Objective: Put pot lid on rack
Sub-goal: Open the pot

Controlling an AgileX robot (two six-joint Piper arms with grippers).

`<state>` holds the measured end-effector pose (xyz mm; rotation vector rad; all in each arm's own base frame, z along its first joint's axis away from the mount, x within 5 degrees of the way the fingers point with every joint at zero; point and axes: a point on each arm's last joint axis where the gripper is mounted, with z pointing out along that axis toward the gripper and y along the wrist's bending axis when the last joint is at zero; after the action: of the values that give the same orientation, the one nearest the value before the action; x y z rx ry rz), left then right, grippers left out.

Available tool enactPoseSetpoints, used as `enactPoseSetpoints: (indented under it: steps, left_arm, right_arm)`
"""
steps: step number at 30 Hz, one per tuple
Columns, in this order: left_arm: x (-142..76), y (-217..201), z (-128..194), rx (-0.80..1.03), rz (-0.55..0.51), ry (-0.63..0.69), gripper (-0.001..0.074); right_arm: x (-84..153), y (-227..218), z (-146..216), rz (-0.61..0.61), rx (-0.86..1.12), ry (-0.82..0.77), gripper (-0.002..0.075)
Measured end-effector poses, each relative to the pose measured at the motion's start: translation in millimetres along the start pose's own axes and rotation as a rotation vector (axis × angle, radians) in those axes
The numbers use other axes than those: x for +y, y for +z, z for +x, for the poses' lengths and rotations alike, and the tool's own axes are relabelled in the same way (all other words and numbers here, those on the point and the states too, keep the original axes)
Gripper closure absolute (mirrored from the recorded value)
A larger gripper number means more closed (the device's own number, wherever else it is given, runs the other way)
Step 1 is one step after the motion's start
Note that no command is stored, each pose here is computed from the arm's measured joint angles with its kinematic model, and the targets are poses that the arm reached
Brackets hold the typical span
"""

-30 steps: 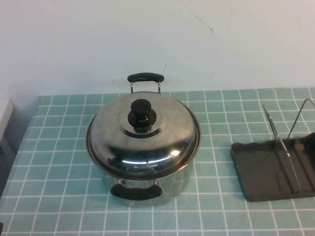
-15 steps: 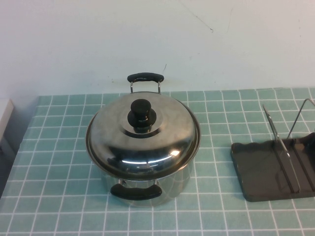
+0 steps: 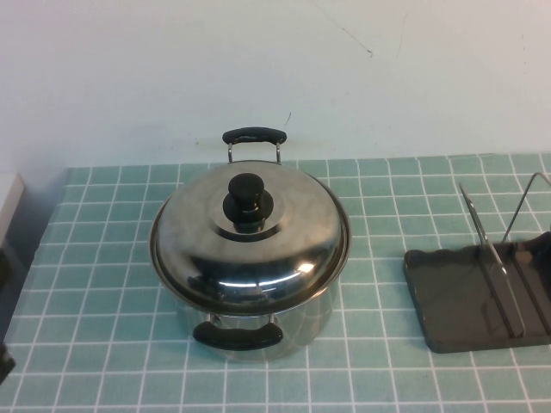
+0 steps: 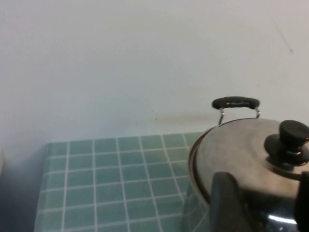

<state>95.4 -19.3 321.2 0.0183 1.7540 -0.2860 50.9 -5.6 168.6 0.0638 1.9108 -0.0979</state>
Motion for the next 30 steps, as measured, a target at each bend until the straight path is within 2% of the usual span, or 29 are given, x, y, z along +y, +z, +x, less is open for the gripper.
enactPoseSetpoints:
  steps: [2,5,8,14,22,30]
  left_arm:
    - [-7,8,-3,-0.027,0.065,0.042,0.0392]
    - [-19,24,-5,-0.051,0.156,0.059,0.0241]
    - [-36,42,-4,-0.068,0.246,0.068,0.0179]
    - [-69,94,17,-0.062,0.340,0.125,0.0159]
    - [-84,151,50,-0.101,0.325,0.161,0.0157]
    - [-101,197,56,-0.134,0.319,0.142,0.0153]
  right_arm:
    - [0,0,0,0.000,0.000,0.000,0.0729]
    - [0,0,0,0.000,0.000,0.000,0.0729]
    - [0,0,0,0.000,0.000,0.000,0.0729]
    - [0,0,0,0.000,0.000,0.000,0.0729]
    - [0,0,0,0.000,0.000,0.000,0.0729]
    - [0,0,0,0.000,0.000,0.000,0.0729]
